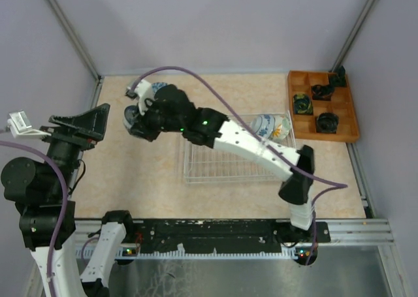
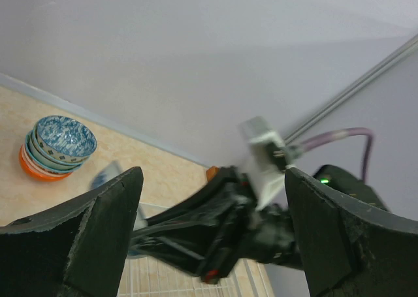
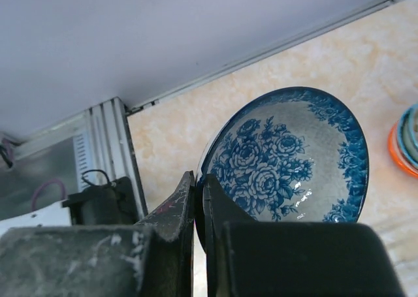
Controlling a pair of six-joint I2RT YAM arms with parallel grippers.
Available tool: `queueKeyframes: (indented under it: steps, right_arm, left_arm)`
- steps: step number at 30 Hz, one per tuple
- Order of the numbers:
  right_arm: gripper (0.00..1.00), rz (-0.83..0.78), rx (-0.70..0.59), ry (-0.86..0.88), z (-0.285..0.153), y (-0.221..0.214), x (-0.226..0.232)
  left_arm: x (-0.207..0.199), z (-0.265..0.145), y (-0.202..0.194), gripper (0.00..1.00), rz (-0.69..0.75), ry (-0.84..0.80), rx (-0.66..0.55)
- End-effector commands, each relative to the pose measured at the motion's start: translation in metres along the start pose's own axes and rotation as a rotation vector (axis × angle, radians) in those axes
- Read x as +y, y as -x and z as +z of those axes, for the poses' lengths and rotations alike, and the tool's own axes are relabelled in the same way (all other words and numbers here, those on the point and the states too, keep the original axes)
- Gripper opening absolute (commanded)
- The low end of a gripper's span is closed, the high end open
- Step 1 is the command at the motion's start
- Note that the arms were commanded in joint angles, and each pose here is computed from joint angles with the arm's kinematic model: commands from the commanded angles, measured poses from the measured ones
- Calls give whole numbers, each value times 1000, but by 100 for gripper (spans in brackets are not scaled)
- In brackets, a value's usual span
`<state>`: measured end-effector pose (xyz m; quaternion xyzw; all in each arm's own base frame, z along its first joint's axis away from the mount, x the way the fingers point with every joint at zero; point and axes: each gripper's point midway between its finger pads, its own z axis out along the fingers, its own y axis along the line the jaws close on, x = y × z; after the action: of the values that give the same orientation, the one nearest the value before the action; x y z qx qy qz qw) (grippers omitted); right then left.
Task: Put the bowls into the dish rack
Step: Pick up the bowl from the center of the board, then turn the bowl upside down on the dish rack.
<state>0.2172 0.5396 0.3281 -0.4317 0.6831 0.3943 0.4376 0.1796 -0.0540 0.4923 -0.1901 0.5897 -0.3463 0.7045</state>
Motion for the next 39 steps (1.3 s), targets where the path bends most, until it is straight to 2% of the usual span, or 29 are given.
queueKeyframes:
  steps: [1,7,12,16,20,24,31,39]
  right_arm:
    - [0,98,-217,-31,-96,72,-16]
    - [0,337,-332,-123,-200,39,-92]
    - [0,489,-370,-130,-244,-4,-140]
    - [0,565,-378,-109,-249,-30,-166]
    - [0,614,-382,-115,-248,-45,-185]
    - [0,664,-380,-110,-239,-62,-198]
    - [0,761,-381,-99,-222,-91,-212]
    - [0,810,-377,-185,-219,-118,-223]
  left_arm:
    - [-3,7,-8,95,1,-22,56]
    - [12,38,-51,93,-19,-69,248]
    - [38,68,-104,90,-76,-90,467]
    - [47,89,-140,91,-55,-73,537]
    - [28,100,-204,91,5,-71,669]
    - [27,105,-245,91,-5,-77,722]
    - [17,113,-293,89,24,-67,781]
    - [22,116,-335,78,65,-29,834]
